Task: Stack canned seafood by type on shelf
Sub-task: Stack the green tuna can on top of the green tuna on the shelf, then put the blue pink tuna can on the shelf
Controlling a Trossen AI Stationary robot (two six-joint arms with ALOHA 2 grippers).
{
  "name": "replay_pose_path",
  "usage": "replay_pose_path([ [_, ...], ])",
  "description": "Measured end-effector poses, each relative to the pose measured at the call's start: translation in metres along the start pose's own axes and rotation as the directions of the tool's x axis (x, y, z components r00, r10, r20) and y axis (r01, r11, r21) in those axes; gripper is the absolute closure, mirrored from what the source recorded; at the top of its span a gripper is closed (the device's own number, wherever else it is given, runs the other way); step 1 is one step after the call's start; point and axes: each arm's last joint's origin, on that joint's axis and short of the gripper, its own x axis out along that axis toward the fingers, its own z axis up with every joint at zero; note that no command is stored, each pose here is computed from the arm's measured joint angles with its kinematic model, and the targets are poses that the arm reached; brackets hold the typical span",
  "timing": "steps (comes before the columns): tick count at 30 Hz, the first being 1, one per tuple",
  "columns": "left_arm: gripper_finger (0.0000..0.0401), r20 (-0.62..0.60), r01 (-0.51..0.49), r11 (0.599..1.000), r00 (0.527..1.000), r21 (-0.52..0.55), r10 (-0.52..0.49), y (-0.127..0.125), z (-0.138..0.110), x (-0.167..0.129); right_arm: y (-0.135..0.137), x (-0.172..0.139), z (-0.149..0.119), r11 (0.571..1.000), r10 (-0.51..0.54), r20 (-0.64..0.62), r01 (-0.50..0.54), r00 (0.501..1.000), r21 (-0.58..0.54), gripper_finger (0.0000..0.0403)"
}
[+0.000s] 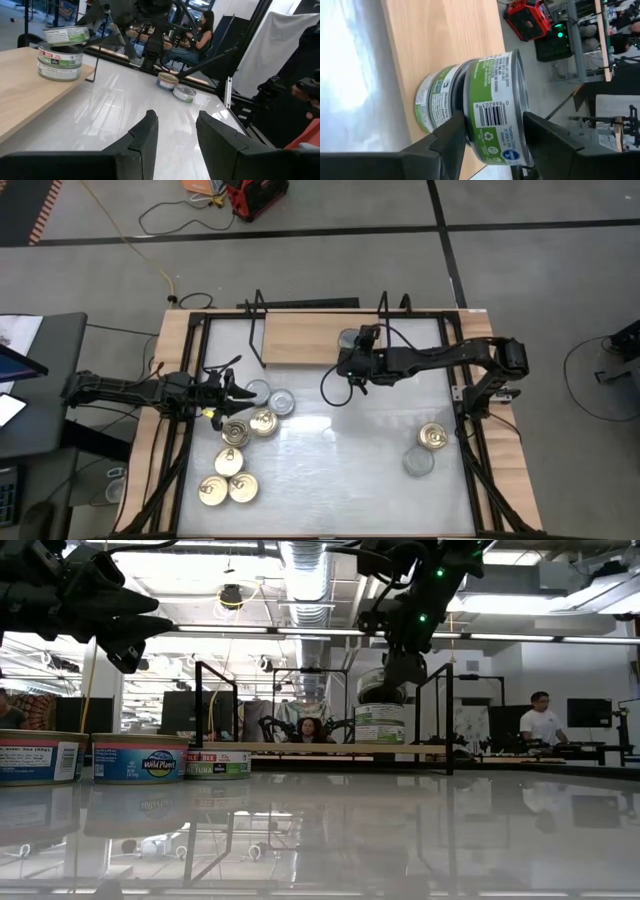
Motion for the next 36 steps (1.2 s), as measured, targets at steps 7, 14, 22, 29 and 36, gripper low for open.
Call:
replay_pose_path([
  [7, 0.0275, -0.006, 0.018, 1.000, 1.000, 0.000, -0.018, -0.001, 0.000, 0.000, -0.003, 0.004, -0.001, 0.999, 0.050, 0.005, -0.050, 0.999, 0.005, 0.0172],
  [14, 0.0275, -0.008, 0.016, 1.000, 1.000, 0.005, -0.016, 0.000, 0.000, 0.000, 0.004, -0.003, 0.002, 0.998, 0.063, 0.026, -0.063, 0.998, 0.001, 0.0172],
  [22, 0.0275, -0.030, 0.041, 0.999, 0.999, 0.005, -0.041, -0.001, -0.002, 0.000, 0.012, -0.065, -0.006, 0.963, 0.246, 0.059, -0.251, 0.967, 0.101, 0.0172],
  [29, 0.0275, -0.021, -0.008, 1.000, 1.000, 0.029, 0.009, 0.001, -0.002, 0.000, 0.032, -0.105, -0.048, 0.754, 0.648, -0.222, -0.572, 0.728, 0.324, 0.0189],
  [36, 0.0275, -0.017, -0.020, 1.000, 1.000, -0.006, 0.020, 0.001, -0.002, 0.000, 0.068, -0.124, -0.082, 0.646, 0.760, -0.425, -0.643, 0.491, 0.412, 0.0225],
])
